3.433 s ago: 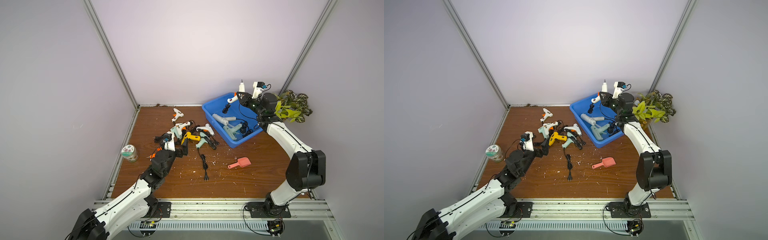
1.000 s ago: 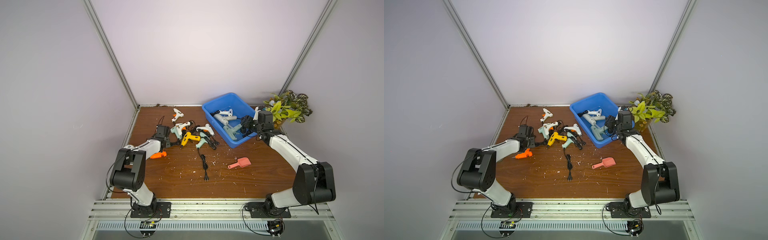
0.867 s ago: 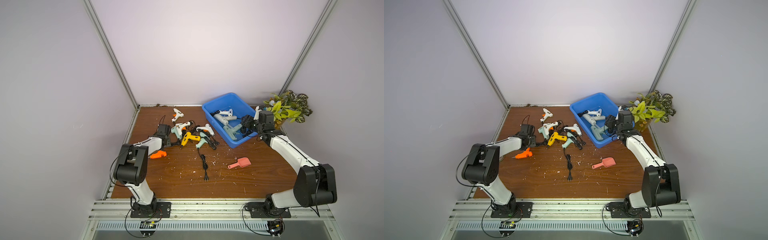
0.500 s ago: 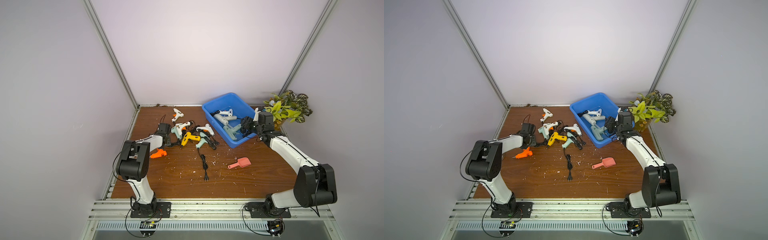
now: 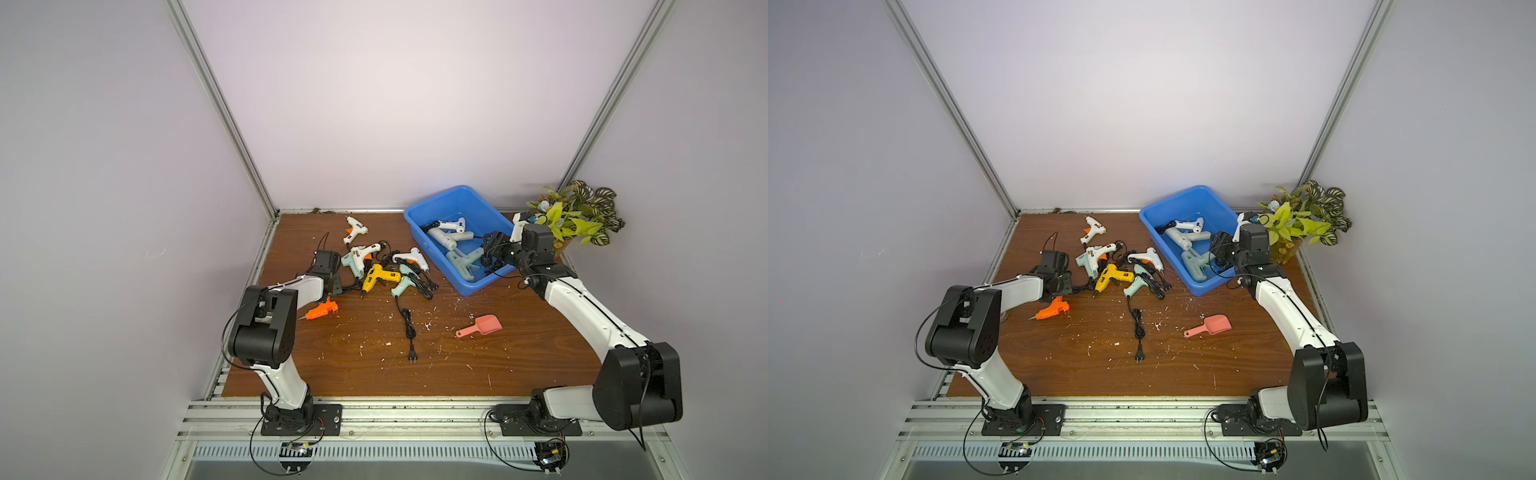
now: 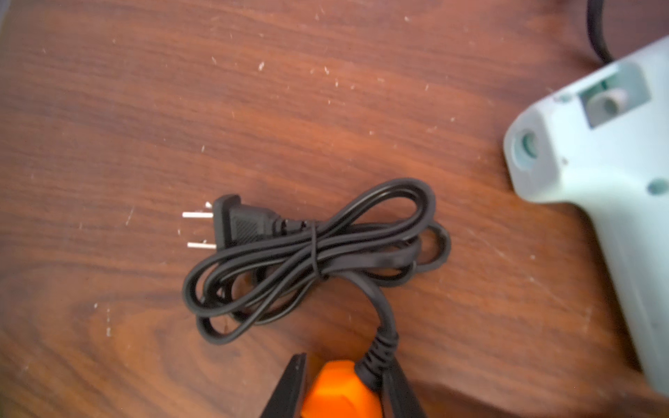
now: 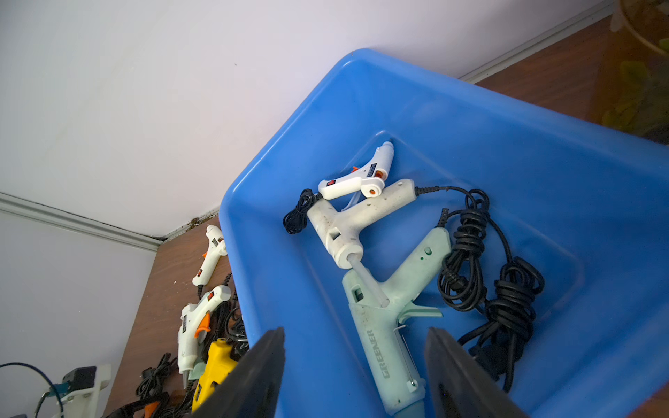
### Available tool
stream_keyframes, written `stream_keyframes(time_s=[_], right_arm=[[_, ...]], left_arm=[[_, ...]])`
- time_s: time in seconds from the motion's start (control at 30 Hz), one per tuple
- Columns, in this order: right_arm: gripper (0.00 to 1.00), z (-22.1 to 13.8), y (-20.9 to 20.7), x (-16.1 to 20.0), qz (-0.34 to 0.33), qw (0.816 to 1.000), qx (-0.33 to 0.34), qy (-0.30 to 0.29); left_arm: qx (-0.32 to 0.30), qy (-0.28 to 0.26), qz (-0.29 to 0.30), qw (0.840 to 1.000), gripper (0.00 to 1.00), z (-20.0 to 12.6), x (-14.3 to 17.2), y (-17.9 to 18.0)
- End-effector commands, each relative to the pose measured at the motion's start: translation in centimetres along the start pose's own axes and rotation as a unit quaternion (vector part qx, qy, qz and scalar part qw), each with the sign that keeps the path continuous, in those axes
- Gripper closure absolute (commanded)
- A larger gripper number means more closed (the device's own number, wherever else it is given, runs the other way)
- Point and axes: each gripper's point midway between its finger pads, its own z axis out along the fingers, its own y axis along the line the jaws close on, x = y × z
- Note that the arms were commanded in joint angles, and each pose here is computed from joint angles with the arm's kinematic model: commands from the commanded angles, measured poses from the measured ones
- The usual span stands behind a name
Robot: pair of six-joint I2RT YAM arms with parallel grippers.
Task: Put the hot melt glue gun into the storage box
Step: Pick up the hot melt adhesive gun from the center of the board.
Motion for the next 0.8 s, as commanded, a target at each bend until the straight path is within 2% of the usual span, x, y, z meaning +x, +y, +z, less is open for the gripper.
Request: stream_keyframes(time_s=[0.0, 0.27, 0.37, 0.47, 0.6, 0.77], right_arm=[[0.32, -1.0, 2.1, -1.0, -0.001, 0.999, -0.049, -0.017], [0.36, -1.9, 7.3, 0.7, -0.006, 0.98, -0.2, 0.005], [0.35, -2.3, 9.0, 1.7, -0.032, 0.975, -0.222, 0.004], [0.35, -3.0, 11.0, 3.0, -0.061, 0.966, -0.249, 0.002], [0.35, -3.9, 14.3, 5.4, -0.097, 0.951, -0.292, 0.007], [0.35, -5.1, 19.0, 9.2, -0.137, 0.924, -0.357, 0.027]], left_arm=[[0.012, 0.041, -0.009, 0.999, 0.92, -0.9, 2.3, 0.5], [0.071, -0.05, -0.053, 0.995, 1.0, -6.9, -1.9, -0.3], [0.108, -0.09, -0.078, 0.987, 1.0, -9.5, -3.1, -0.7], [0.162, -0.129, -0.106, 0.972, 1.0, -12.2, -4.2, -1.7], [0.247, -0.181, -0.157, 0.939, 1.0, -15.9, -5.3, -3.1], [0.353, -0.239, -0.215, 0.879, 1.0, -20.3, -5.9, -5.1]])
